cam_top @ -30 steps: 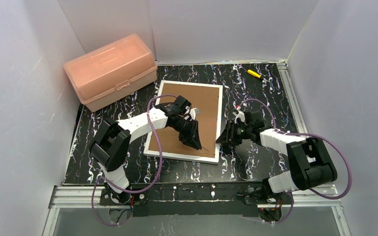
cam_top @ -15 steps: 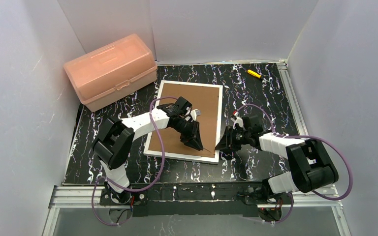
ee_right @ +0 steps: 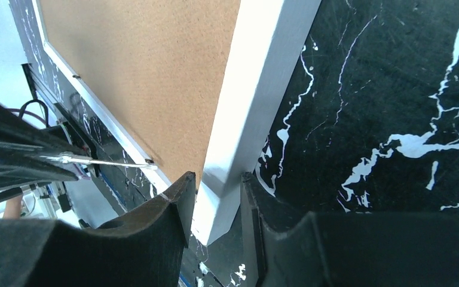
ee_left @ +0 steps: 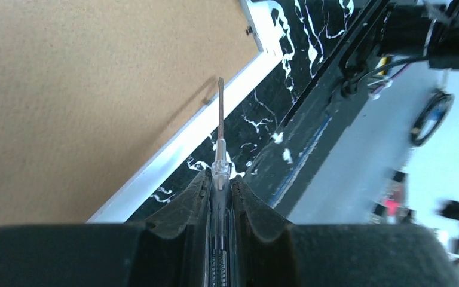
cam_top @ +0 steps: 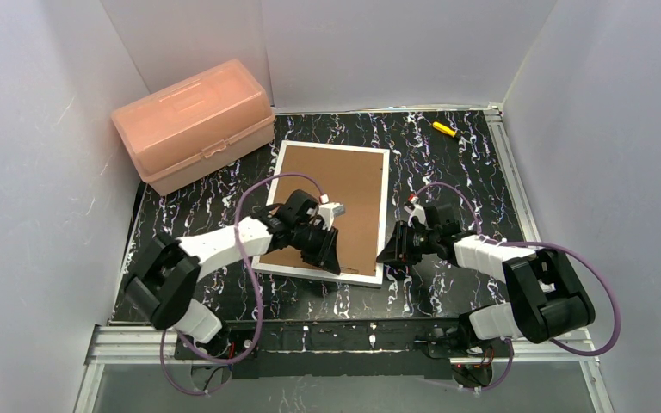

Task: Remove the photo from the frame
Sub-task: Release the photo frame item from the photo frame.

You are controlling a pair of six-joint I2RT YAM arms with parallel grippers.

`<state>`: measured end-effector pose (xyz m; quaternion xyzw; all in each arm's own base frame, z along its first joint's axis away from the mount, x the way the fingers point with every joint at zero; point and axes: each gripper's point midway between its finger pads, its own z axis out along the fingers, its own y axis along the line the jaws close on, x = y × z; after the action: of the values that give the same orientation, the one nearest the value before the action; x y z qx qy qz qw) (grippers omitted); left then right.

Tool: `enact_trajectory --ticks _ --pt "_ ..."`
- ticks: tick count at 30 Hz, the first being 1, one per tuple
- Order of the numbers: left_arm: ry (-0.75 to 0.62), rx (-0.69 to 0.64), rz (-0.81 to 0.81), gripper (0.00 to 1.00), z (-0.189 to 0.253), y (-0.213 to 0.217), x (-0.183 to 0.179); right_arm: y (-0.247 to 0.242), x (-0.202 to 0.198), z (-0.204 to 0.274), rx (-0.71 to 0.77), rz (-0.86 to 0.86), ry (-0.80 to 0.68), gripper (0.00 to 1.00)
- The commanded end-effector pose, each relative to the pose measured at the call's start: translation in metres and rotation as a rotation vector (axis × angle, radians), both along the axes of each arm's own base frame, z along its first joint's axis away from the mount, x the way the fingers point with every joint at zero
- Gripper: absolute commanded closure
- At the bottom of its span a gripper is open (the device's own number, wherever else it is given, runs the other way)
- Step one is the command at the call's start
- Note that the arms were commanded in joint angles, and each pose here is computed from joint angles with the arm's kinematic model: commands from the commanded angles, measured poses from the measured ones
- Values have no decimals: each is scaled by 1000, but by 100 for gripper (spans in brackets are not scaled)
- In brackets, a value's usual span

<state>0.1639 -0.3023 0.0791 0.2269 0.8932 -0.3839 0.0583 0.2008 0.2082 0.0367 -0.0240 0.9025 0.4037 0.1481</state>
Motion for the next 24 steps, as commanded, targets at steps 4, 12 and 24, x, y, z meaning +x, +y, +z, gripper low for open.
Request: enact_trajectory --ticks 4,12,24 --pt "-459 -139 -197 100 22 2 12 5 10 9 17 10 -63 59" --pt "-549 -135 -325 100 13 0 14 5 10 8 14 25 -77 59" --pt "-632 -95 -599 100 -5 -13 -4 6 9 5 12 62 -79 59"
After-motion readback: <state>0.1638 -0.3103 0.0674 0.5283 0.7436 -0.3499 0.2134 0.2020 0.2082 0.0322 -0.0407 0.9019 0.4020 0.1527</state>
